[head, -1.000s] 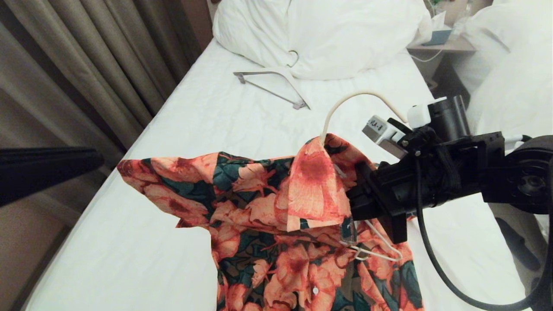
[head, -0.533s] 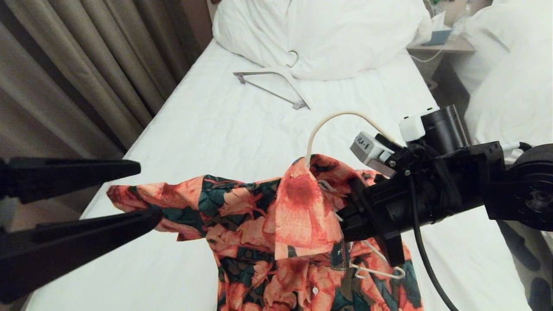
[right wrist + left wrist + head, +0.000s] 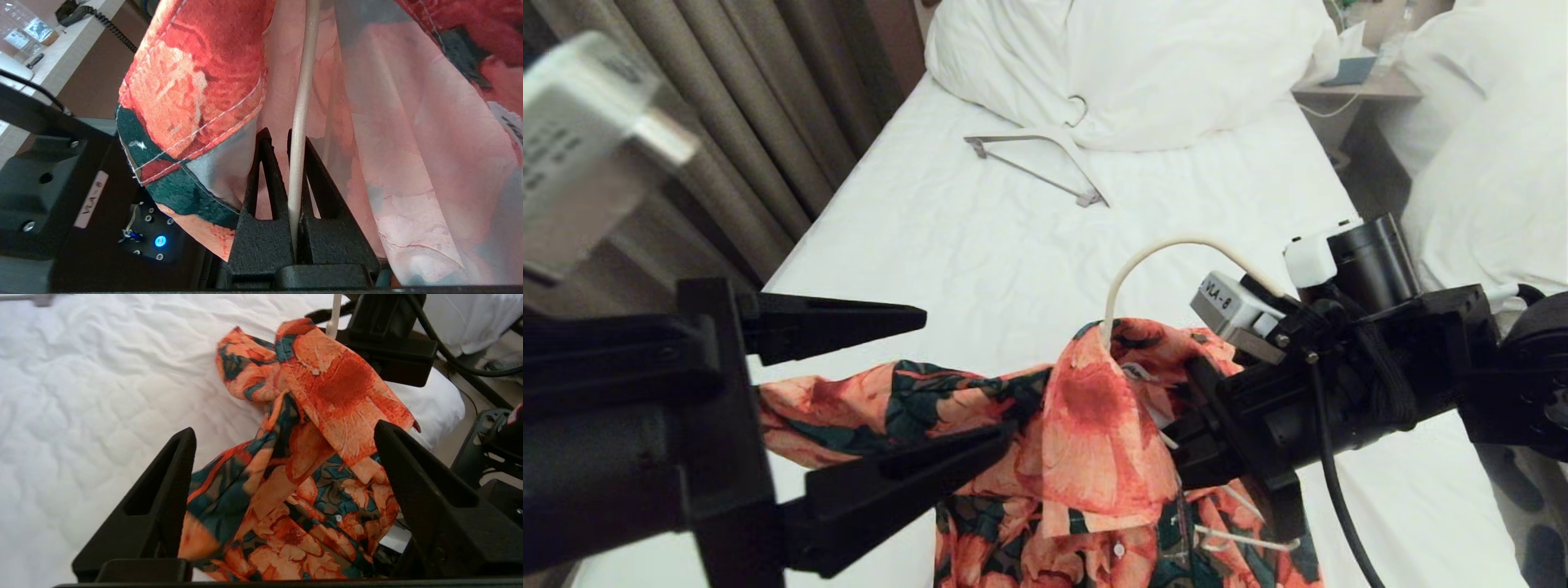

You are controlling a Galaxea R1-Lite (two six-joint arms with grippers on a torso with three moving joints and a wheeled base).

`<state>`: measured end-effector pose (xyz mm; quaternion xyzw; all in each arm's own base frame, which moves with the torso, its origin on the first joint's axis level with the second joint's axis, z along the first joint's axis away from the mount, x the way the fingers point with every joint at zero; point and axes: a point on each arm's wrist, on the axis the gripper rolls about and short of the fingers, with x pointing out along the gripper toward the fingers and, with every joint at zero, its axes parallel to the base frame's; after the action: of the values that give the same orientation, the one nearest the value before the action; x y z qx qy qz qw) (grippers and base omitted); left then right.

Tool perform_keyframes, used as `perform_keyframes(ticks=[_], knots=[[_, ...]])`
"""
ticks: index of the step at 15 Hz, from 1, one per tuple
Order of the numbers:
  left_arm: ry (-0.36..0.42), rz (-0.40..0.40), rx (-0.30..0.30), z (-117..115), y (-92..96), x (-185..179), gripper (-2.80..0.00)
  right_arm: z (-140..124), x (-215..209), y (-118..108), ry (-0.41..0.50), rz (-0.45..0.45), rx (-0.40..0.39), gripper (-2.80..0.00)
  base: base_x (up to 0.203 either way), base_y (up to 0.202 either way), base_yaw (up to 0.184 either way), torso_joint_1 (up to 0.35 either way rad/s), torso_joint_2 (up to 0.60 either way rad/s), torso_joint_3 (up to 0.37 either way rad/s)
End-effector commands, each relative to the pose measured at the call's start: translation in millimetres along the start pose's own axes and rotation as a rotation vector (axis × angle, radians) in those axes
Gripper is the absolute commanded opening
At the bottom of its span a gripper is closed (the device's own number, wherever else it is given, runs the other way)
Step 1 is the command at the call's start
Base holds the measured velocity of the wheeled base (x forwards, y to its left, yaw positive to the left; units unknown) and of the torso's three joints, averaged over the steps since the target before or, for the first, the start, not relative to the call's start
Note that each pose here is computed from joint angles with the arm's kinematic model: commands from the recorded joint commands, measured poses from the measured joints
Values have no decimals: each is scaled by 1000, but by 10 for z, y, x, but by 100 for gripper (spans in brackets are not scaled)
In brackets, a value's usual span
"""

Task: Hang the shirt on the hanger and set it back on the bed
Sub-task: Hook the other side of the shirt onto the hanger

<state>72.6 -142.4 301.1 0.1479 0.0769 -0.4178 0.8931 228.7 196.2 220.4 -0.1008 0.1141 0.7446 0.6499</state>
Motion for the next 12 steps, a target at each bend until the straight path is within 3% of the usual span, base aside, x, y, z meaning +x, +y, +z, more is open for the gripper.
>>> perform_keyframes(ticks=[1,6,12], knots=[[46,-12,14,-26,-83,271,0,-4,-21,44,-3,8,-3,-280,0,0,0,0,0,0],[84,-17,26,-83,-169,539,0,59,-96,123,-18,0,-25,-280,0,0,0,0,0,0],[114,-19,36,-151,-192,588,0,89,-157,211,-26,-4,-38,-280,0,0,0,0,0,0]])
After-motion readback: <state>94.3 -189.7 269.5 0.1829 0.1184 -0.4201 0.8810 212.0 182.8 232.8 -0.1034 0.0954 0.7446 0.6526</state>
